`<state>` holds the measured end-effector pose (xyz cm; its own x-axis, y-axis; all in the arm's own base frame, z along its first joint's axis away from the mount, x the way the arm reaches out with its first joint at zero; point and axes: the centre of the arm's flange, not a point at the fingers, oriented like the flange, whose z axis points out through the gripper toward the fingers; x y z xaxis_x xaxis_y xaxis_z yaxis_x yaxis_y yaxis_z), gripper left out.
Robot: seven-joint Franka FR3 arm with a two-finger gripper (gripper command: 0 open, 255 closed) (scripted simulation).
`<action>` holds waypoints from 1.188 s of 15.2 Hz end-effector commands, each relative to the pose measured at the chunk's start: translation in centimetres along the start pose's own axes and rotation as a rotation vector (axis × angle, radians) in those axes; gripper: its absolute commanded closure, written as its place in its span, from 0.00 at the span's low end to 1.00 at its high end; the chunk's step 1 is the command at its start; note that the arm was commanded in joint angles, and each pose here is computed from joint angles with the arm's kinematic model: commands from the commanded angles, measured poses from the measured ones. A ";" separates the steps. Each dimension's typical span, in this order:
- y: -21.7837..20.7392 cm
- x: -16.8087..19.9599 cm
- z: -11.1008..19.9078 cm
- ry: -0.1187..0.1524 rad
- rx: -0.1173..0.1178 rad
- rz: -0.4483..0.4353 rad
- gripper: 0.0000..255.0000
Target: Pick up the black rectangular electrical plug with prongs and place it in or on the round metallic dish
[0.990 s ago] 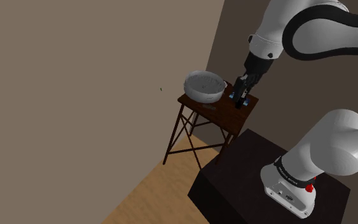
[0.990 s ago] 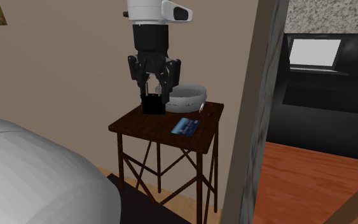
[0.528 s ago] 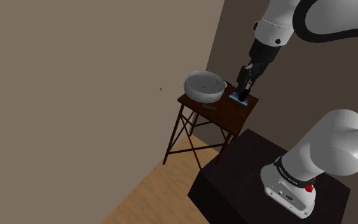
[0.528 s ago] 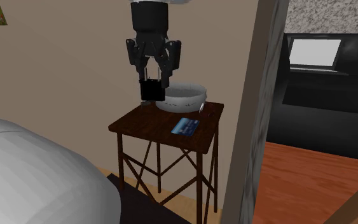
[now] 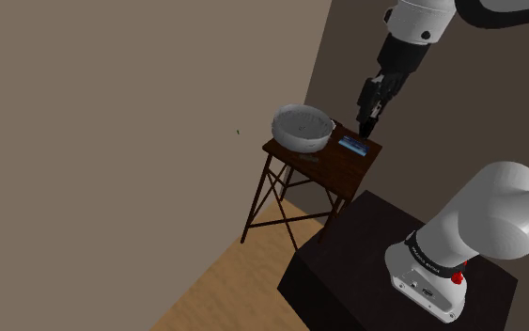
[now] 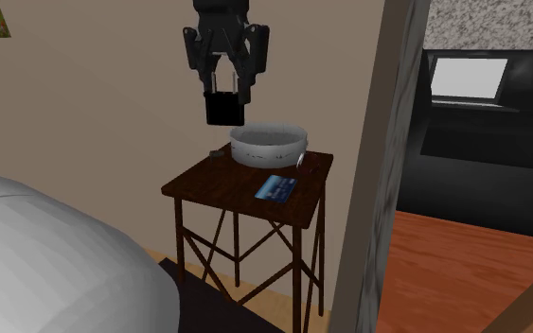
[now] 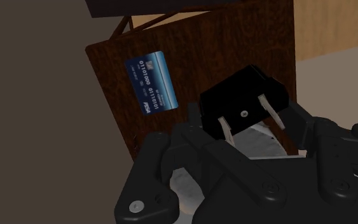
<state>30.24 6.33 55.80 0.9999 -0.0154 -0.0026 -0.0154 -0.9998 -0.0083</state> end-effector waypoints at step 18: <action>-2.5 16.3 0.4 0.000 0.000 0.000 1.00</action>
<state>46.51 8.71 55.78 0.9999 -0.0154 -0.0036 -0.0154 -0.9998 -0.0080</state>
